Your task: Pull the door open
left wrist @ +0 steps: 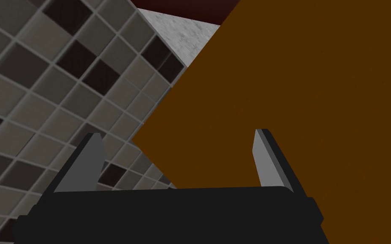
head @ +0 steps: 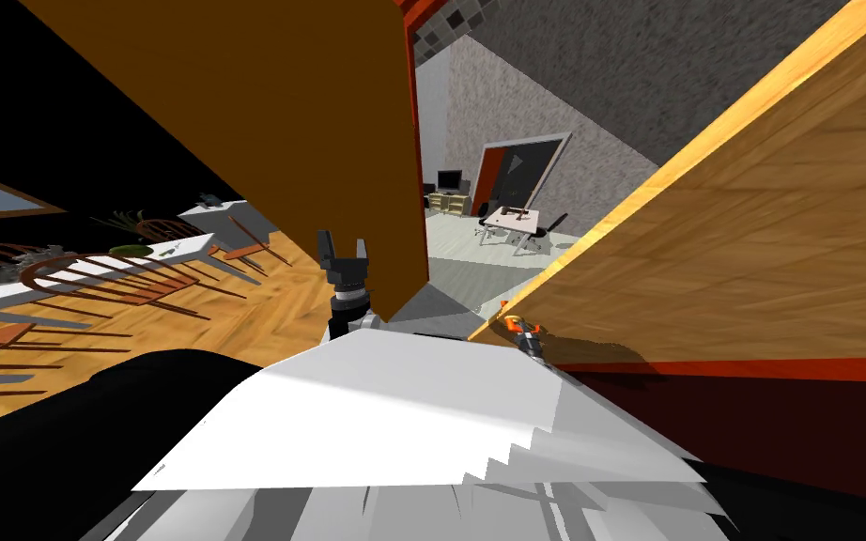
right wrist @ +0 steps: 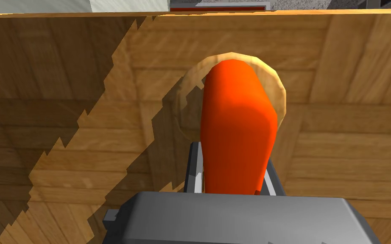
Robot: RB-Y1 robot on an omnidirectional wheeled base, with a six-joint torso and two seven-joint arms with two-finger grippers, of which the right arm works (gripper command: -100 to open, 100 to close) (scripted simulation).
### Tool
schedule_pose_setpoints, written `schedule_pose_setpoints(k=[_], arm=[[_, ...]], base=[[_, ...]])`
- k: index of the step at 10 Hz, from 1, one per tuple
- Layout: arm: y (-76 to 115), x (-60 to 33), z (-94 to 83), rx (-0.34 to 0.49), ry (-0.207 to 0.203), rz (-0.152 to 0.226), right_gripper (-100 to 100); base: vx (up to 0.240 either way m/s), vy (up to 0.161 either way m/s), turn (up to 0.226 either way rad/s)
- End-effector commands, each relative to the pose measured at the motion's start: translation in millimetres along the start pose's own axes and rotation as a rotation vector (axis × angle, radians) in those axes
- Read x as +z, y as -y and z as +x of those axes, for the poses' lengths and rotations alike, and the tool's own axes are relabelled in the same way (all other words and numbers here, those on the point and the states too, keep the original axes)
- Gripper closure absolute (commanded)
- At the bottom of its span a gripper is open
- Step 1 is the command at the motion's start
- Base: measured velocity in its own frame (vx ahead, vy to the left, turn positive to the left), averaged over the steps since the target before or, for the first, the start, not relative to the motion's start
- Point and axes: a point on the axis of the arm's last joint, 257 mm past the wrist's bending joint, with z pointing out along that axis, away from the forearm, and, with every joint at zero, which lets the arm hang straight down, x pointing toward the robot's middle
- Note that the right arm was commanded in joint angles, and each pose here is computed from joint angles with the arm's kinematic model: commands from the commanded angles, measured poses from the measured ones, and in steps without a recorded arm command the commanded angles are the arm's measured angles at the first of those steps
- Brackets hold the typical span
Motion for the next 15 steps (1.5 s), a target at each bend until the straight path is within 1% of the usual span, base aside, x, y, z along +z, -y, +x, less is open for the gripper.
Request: schedule_pose_setpoints(k=[1,2,4,7,9,10,11,12,15], arm=[[-1.7,-9.4,0.9,0.003,-0.018,-0.003,100],[0.2,-5.6,0.8,0.002,-0.012,0.002,100],[3.1,8.2,2.4,-0.001,-0.013,0.004,100],[3.4,34.7,4.2,-0.008,-0.011,0.000,100],[3.1,48.1,6.1,-0.009,-0.011,-0.001,100],[2.7,58.3,7.9,-0.009,-0.011,-0.002,100],[2.7,58.3,7.9,-0.009,-0.011,-0.002,100],[2.5,61.7,8.5,-0.008,-0.011,-0.002,100],[1.1,80.8,13.2,-0.006,-0.011,-0.003,100]], base=[[-0.219,-0.049,0.116],[-0.097,-0.017,0.019],[-0.244,-0.034,0.155],[-0.293,-0.055,0.166],[-0.241,-0.064,0.148],[-0.248,-0.041,0.163],[-0.167,-0.041,0.072],[-0.085,-0.037,0.037],[-0.164,-0.049,0.119]])
